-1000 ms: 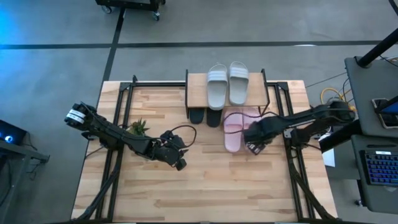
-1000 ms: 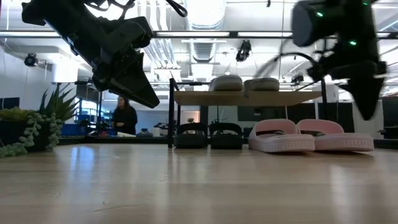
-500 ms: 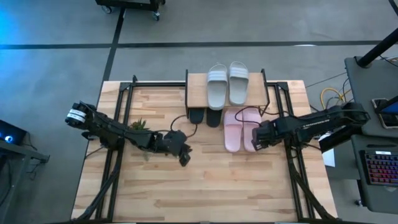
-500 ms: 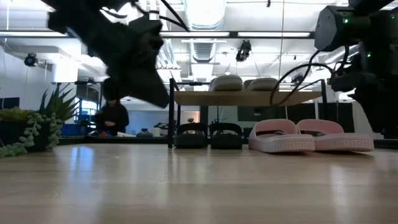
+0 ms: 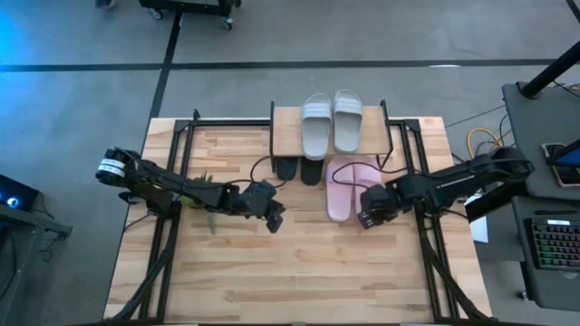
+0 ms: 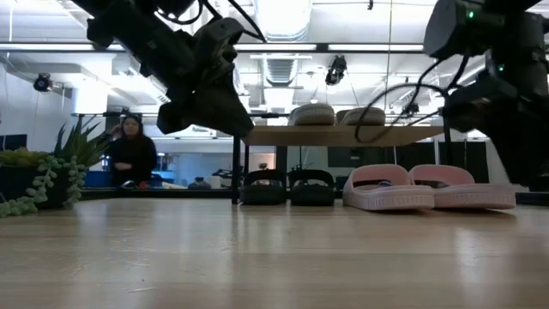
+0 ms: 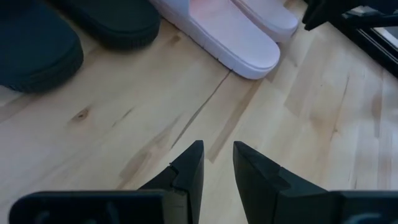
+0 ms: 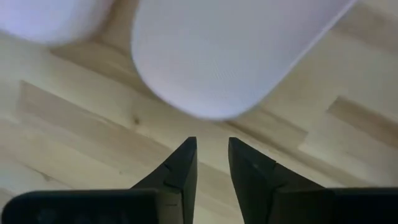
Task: Pick and place slides into the shelf
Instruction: Adjust the pink right slipper under the shelf, then adjust the pink left slipper under the shelf
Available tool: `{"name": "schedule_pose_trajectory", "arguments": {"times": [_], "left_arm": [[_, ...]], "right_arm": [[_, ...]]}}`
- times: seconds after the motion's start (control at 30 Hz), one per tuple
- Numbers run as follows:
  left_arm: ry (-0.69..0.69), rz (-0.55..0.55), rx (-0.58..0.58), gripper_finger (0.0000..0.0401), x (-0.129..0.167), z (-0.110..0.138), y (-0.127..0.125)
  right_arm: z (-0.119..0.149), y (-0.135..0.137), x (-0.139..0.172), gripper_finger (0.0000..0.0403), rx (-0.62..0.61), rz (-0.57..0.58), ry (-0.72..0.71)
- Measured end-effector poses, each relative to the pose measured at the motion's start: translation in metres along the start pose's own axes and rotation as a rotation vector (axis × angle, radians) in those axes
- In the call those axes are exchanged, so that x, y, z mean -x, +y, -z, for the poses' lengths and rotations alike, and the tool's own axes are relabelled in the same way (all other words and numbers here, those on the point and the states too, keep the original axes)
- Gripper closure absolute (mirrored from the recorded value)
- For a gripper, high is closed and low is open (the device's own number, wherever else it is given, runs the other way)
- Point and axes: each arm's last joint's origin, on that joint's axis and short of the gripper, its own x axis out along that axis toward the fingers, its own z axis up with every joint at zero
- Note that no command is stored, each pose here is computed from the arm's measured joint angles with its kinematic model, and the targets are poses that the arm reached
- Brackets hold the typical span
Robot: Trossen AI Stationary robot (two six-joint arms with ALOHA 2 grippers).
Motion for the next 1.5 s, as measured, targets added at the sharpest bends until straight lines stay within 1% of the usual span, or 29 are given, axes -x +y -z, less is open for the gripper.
{"name": "schedule_pose_trajectory", "arguments": {"times": [0.13,0.3,0.5,0.6,0.73,0.87,0.93,1.03,1.17,1.23,1.3,1.4,1.5], "left_arm": [[0.001,-0.001,-0.001,0.0329,0.000,0.001,0.001],[0.005,-0.006,-0.009,0.0329,-0.001,0.002,0.002],[0.016,-0.017,-0.014,0.0329,-0.001,0.006,0.006],[0.015,-0.017,-0.014,0.0329,-0.001,0.006,0.006],[0.015,-0.019,-0.019,0.0329,-0.001,0.006,0.006],[0.016,-0.020,-0.043,0.0329,-0.001,0.007,0.006],[0.019,-0.022,-0.045,0.0329,-0.002,0.008,0.007],[0.022,-0.020,-0.046,0.0329,-0.002,0.008,0.007],[0.024,-0.018,-0.062,0.0329,-0.002,0.008,0.007],[0.024,-0.018,-0.069,0.0329,-0.002,0.008,0.007],[0.024,-0.018,-0.070,0.0329,-0.002,0.008,0.007],[0.025,-0.018,-0.071,0.0329,-0.002,0.008,0.007],[0.029,-0.021,-0.072,0.0329,-0.002,0.009,0.007]], "right_arm": [[-0.002,0.004,-0.010,0.0316,0.025,0.029,0.025],[-0.013,0.008,-0.023,0.0317,0.013,0.070,-0.010],[-0.031,0.006,-0.030,0.0331,-0.026,0.142,-0.126],[-0.040,0.002,-0.027,0.0334,-0.057,0.197,-0.235],[-0.053,-0.007,-0.021,0.0332,-0.125,0.257,-0.391],[-0.062,-0.016,-0.014,0.0328,-0.211,0.296,-0.458],[-0.063,-0.016,-0.012,0.0326,-0.197,0.277,-0.446],[-0.059,-0.012,-0.007,0.0322,-0.122,0.211,-0.366],[-0.045,0.000,0.003,0.0322,-0.046,0.037,-0.200],[-0.037,0.010,0.005,0.0325,-0.022,-0.044,-0.147],[-0.030,0.022,0.005,0.0328,-0.004,-0.119,-0.126],[-0.022,0.040,-0.002,0.0331,0.001,-0.202,-0.120],[-0.017,0.054,-0.011,0.0332,-0.007,-0.226,-0.108]]}}
